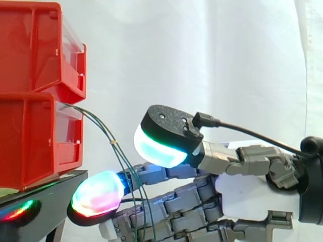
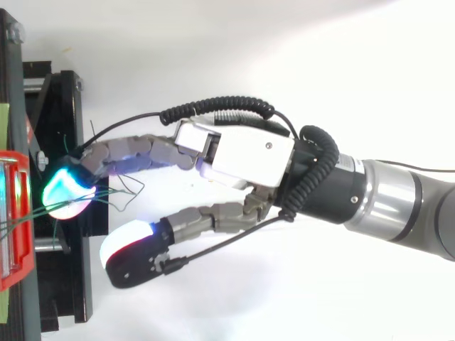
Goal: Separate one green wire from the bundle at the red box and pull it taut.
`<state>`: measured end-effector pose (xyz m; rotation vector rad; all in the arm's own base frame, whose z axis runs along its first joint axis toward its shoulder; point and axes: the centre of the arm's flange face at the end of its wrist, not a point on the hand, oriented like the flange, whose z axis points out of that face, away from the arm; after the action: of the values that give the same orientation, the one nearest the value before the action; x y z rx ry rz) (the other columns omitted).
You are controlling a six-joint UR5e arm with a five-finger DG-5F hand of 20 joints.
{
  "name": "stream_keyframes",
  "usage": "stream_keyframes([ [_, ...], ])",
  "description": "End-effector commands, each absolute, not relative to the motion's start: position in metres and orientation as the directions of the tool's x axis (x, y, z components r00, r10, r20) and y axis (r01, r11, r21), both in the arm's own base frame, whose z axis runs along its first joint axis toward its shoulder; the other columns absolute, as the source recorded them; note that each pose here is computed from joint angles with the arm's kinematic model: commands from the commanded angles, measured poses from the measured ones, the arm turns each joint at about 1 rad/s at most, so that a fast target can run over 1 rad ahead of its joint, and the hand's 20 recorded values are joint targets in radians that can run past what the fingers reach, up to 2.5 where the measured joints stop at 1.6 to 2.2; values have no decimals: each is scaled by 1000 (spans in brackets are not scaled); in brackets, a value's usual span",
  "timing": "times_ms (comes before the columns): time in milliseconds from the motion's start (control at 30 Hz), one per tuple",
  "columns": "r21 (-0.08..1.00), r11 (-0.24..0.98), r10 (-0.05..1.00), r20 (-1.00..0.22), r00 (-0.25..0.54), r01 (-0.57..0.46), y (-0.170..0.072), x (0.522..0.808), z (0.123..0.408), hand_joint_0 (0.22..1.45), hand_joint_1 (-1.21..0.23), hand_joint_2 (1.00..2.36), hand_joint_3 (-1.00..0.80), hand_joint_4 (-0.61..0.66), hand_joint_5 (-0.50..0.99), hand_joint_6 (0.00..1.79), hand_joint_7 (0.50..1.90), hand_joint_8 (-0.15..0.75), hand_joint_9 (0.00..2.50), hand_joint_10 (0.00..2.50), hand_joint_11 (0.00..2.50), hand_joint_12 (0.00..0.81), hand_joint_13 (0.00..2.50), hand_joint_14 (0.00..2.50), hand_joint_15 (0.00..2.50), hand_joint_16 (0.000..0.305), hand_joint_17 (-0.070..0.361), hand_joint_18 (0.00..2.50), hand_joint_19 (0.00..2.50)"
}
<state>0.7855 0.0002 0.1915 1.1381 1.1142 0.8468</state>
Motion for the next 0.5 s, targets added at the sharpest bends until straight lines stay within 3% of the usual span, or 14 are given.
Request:
stream_keyframes([
  [0, 972, 229, 941, -234, 246, 47, 5, 788, 202, 551, -562, 1000, -500, 181, -178, 502, 697, 226, 597, 0, 0, 271, 381, 0, 36, 38, 85, 297, 310],
  [467, 984, 163, 954, -175, 242, 68, 6, 789, 213, 561, -575, 1000, -500, 198, -151, 502, 757, 230, 704, 0, 0, 275, 460, 1, 75, 37, 83, 358, 328],
])
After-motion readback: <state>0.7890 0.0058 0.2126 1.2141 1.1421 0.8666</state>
